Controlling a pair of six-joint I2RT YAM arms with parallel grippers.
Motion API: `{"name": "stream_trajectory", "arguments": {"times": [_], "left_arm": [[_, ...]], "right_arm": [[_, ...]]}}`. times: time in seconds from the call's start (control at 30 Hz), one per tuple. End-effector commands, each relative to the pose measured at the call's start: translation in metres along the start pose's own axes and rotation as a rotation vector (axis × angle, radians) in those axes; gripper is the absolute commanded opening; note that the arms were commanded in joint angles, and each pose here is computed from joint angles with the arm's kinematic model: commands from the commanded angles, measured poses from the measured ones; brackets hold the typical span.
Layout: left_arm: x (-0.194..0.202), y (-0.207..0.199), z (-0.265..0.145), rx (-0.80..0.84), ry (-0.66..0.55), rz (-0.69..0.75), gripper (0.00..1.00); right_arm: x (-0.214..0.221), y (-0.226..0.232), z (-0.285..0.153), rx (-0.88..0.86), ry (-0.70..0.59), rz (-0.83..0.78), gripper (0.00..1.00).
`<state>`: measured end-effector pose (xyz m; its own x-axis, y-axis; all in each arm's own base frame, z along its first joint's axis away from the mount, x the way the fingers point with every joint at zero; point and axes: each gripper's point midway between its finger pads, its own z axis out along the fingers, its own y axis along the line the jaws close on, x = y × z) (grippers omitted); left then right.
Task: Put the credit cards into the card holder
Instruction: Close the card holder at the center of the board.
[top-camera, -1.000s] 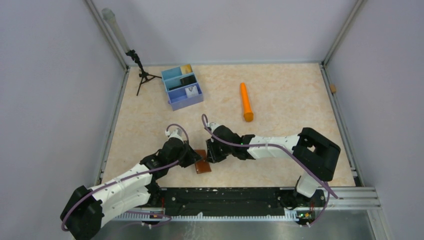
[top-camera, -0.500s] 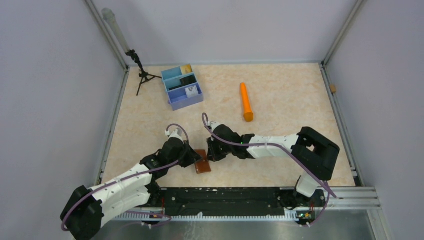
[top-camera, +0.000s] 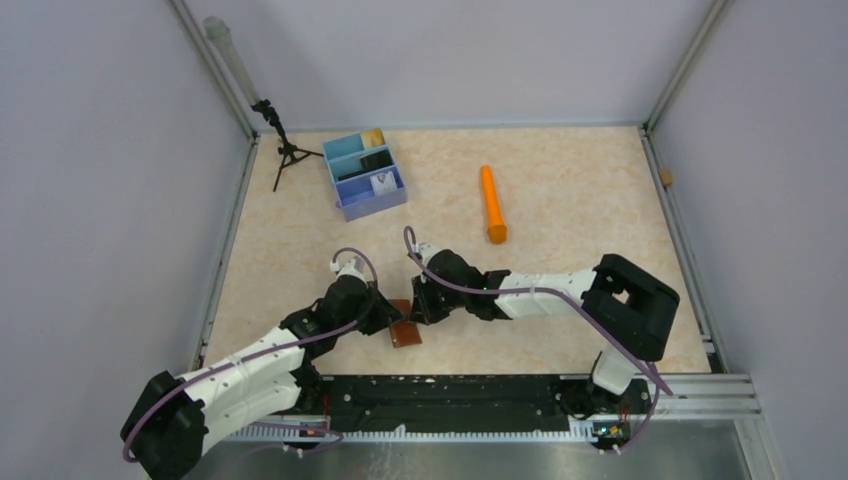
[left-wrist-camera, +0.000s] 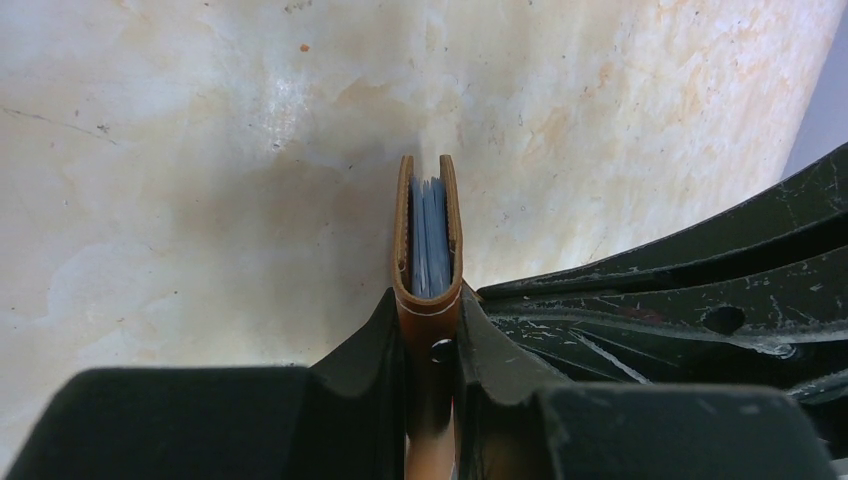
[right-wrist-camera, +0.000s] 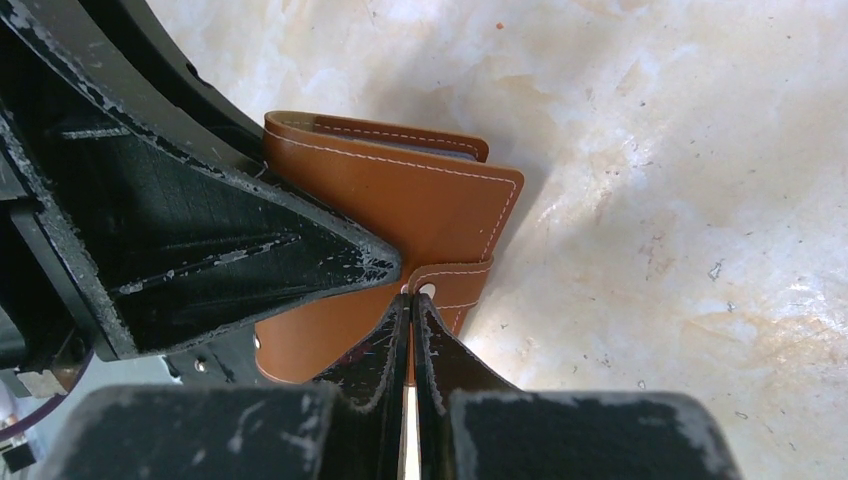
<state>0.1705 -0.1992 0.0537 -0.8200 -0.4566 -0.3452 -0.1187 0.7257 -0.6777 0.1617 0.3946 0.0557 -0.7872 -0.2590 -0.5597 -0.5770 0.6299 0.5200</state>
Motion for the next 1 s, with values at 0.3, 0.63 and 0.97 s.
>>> {"name": "stream_trajectory", "arguments": {"times": [0.3,0.63,0.97], "left_arm": [[-0.013,-0.015,-0.002,0.043,-0.050,-0.031,0.00],[-0.011,-0.015,-0.001,0.047,-0.039,-0.027,0.00],[-0.011,-0.017,-0.001,0.052,-0.037,-0.026,0.00]], "right_arm": [[-0.008,0.012,-0.008,-0.074,-0.044,-0.035,0.00],[-0.014,0.015,-0.008,-0.084,-0.068,-0.043,0.00],[-0.020,0.019,-0.011,-0.094,-0.089,-0.048,0.00]]}}
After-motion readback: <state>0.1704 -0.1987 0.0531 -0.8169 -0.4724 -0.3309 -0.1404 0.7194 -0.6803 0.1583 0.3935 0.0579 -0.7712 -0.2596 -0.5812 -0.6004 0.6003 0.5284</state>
